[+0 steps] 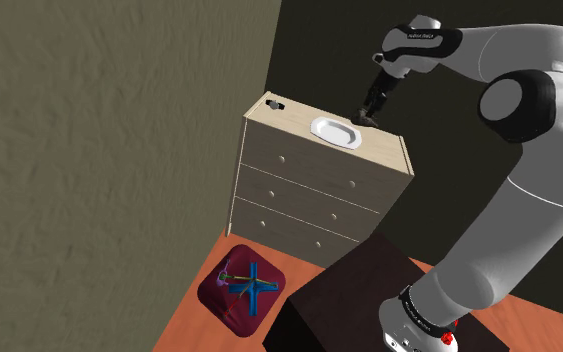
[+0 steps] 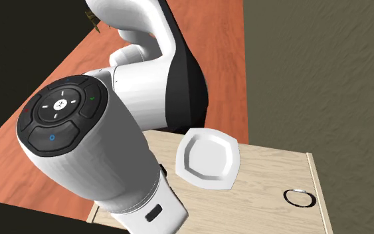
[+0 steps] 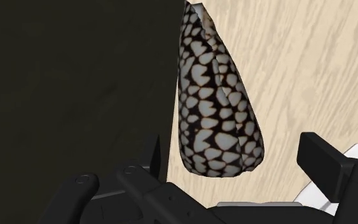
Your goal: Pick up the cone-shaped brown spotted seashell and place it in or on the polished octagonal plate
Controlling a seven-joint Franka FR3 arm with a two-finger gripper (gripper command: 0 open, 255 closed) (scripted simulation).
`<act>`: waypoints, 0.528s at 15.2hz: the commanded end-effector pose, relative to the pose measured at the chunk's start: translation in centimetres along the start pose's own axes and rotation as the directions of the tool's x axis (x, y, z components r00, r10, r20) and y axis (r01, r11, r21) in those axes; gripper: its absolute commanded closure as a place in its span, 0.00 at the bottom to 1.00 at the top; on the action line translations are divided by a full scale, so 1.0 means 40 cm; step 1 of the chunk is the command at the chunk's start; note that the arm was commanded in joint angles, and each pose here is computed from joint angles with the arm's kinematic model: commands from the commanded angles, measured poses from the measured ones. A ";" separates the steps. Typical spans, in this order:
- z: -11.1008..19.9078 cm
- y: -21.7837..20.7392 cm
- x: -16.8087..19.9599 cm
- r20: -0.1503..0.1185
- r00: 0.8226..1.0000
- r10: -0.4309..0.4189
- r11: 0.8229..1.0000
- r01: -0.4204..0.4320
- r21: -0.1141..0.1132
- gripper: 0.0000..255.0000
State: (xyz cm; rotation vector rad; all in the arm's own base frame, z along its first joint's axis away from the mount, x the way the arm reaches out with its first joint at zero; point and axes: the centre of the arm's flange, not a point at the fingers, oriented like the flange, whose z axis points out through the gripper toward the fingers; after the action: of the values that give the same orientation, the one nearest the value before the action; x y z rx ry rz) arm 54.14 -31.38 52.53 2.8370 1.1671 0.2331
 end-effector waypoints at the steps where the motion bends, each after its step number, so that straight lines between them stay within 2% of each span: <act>1: 0.081 0.014 -0.017 0.033 0.999 0.010 1.000 -0.010 0.020 0.00; 6: 0.081 0.014 -0.017 0.033 0.999 0.010 1.000 -0.010 0.020 0.00; 7: 0.072 0.025 -0.017 0.032 0.999 0.009 1.000 -0.010 0.020 1.00; 8: 0.082 0.024 -0.010 0.033 0.999 0.009 1.000 -0.010 0.020 1.00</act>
State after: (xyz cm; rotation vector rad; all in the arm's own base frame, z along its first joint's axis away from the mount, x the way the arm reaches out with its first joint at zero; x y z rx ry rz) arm 54.76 -32.12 51.37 2.8322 1.1536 0.2208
